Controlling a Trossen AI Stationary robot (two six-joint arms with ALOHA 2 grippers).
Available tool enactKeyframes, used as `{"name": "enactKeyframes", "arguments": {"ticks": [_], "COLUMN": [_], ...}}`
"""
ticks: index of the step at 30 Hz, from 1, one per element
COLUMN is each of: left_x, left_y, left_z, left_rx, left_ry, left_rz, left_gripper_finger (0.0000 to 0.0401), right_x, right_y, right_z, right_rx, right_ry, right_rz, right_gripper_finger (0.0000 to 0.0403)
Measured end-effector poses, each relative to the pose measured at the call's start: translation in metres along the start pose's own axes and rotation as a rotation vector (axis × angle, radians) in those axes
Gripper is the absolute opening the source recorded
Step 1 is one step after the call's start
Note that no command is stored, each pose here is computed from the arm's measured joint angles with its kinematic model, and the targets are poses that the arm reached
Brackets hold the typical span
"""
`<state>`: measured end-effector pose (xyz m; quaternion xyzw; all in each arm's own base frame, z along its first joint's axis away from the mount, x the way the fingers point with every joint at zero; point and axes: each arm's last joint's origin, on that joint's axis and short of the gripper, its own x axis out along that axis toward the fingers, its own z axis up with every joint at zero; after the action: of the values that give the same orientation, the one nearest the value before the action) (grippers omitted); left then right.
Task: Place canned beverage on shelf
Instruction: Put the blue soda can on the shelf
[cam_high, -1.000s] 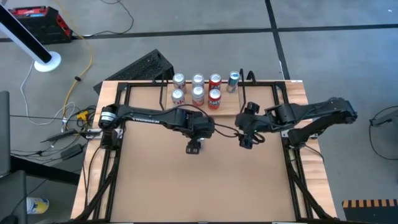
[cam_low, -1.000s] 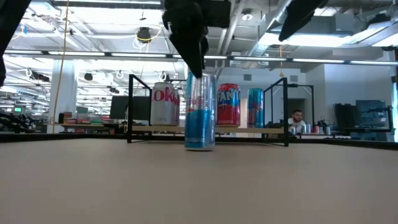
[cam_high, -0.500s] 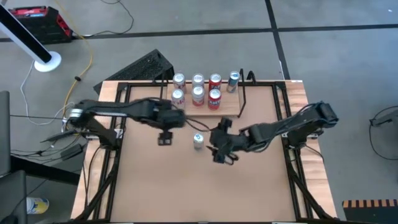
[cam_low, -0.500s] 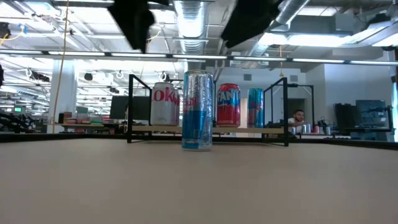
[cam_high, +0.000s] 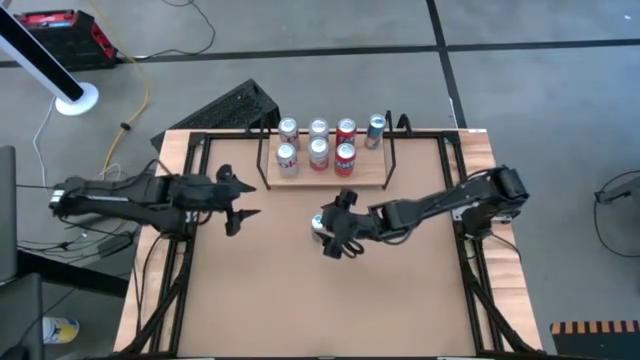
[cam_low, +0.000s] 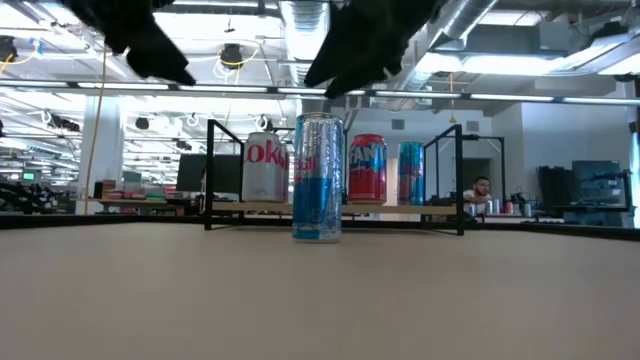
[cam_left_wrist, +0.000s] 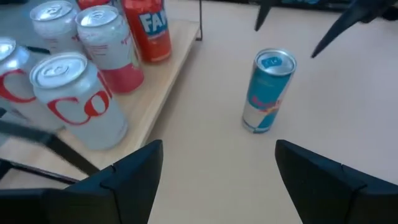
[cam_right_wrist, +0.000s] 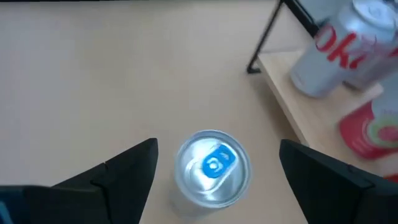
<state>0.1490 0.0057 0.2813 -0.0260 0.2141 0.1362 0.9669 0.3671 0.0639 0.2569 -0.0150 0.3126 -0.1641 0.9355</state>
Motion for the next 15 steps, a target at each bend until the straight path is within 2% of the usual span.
{"name": "enactKeyframes", "arguments": {"ticks": [6,11,15], "left_x": [-0.001,-0.001,0.0], "left_y": [0.004,0.005,0.005], "left_z": [-0.034,-0.042,-0.042], "left_rx": [-0.049,-0.047,-0.019], "left_ry": [-0.018,0.002,0.007], "left_rz": [-0.002,0.002,0.002], "left_gripper_finger": [0.0295,0.0295,0.0295], "right_x": [0.013,0.01,0.007], "right_y": [-0.007,-0.003,0.002], "right_z": [-0.002,-0.001,-0.002], "right_rx": [0.143,0.271,0.32], "right_ry": [0.009,-0.034,-0.061], "right_rz": [-0.029,-0.089,-0.14], "right_gripper_finger": [0.036,0.036,0.036]}}
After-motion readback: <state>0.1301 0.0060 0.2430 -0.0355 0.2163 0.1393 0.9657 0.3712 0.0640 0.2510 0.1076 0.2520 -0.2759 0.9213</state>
